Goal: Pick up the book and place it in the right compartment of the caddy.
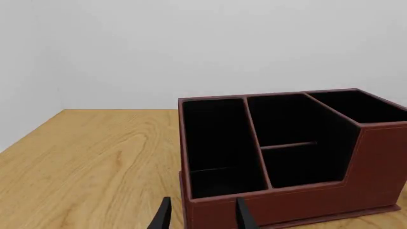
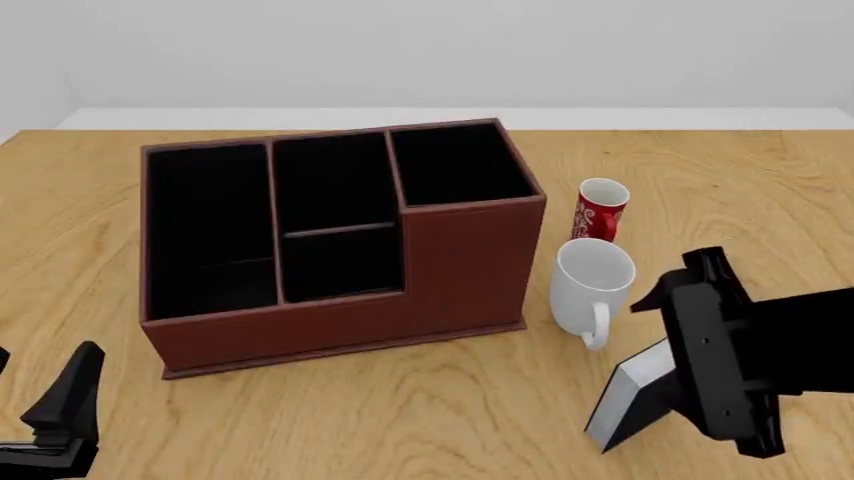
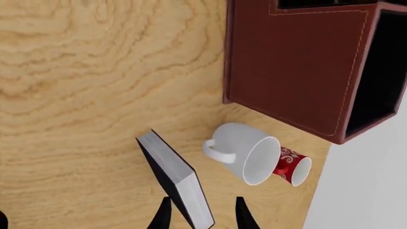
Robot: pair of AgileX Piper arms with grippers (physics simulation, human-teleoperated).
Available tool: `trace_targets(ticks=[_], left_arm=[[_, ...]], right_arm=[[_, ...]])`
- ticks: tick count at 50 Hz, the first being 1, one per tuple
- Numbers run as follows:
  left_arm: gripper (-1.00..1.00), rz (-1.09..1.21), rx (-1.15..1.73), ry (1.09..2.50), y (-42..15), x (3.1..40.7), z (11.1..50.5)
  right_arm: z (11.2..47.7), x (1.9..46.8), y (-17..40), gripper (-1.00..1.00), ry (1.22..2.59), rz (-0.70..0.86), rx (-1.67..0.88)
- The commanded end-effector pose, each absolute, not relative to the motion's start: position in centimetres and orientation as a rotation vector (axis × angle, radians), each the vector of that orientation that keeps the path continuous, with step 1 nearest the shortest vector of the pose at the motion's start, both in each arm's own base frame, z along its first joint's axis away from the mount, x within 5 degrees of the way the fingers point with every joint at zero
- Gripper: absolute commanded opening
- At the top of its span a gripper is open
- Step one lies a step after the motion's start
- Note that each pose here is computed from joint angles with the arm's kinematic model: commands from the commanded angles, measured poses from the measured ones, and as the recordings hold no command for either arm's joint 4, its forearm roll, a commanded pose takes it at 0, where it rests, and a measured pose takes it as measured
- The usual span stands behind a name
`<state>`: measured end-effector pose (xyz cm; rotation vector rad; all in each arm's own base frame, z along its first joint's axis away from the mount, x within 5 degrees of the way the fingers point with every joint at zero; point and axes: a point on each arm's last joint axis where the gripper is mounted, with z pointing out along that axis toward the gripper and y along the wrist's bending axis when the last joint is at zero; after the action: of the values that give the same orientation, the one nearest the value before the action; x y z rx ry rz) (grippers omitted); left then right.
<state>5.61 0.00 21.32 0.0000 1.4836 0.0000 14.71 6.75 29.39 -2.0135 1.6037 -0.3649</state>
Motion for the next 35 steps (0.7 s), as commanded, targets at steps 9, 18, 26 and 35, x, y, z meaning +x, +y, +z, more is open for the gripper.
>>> trace_targets(ticks=[9, 18, 26, 35], left_arm=[[1.0, 0.0, 0.0, 1.484, 0.0, 5.6, 21.3], [1.0, 0.0, 0.0, 1.484, 0.0, 5.6, 21.3], [1.0, 0.0, 0.0, 1.484, 0.0, 5.6, 21.3], [1.0, 0.0, 0.0, 1.484, 0.0, 5.6, 21.3]], right_arm=[[27.7, 15.3, 7.1, 1.0, 1.641, -0.334, -2.037], [27.4, 15.6, 7.3, 1.0, 1.65, -0.326, -2.047], [26.6, 15.8, 7.4, 1.0, 1.661, -0.317, -2.05], [26.2, 16.2, 7.2, 1.0, 1.673, -0.322, -2.07]])
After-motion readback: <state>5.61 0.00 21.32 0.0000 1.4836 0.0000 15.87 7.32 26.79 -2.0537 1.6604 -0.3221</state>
